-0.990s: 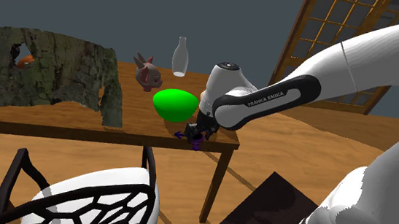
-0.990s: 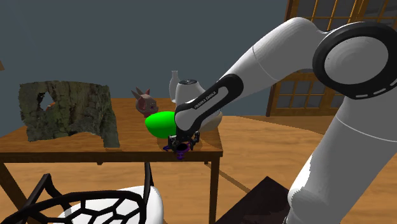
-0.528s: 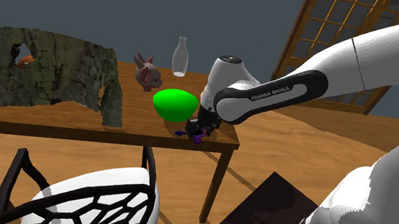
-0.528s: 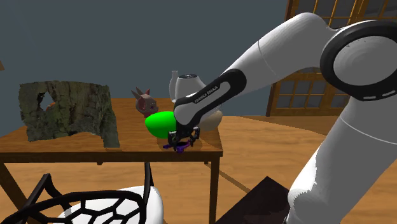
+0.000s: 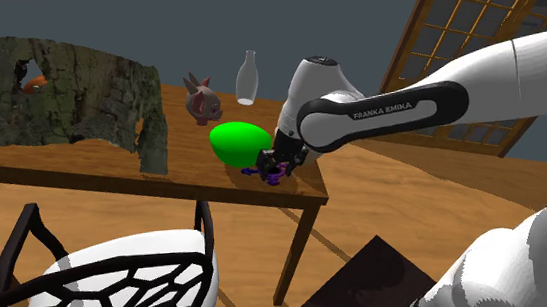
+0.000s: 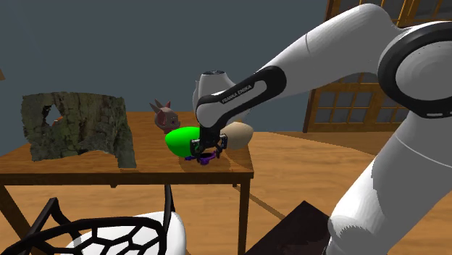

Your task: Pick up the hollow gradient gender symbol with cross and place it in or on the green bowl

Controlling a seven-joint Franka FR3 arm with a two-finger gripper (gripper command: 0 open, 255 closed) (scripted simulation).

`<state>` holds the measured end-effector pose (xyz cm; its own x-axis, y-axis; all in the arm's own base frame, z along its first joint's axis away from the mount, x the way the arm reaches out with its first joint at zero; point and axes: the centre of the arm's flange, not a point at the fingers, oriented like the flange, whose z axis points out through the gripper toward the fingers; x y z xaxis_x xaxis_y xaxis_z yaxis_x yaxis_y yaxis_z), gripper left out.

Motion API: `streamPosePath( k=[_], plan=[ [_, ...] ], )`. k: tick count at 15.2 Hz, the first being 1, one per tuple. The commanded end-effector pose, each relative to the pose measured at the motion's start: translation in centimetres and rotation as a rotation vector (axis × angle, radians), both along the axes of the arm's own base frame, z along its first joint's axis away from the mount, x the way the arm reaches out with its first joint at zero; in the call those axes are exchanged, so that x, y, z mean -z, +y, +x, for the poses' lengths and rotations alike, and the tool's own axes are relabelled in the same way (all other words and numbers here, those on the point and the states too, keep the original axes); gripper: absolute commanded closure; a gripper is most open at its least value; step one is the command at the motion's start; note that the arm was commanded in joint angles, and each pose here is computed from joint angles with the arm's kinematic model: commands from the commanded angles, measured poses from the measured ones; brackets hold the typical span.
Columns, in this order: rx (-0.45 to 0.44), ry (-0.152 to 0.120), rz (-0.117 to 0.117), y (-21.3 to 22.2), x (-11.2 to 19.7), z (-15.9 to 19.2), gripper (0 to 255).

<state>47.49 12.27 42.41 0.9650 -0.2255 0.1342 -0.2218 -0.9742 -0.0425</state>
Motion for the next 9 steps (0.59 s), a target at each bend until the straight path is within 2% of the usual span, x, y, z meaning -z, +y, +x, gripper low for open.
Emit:
streamPosePath(
  k=[1,9],
  plan=[
    [0.000,0.000,0.000,0.0,-1.0,0.0,255],
    [0.000,0.000,0.000,0.0,-5.3,0.0,255]
  ],
)
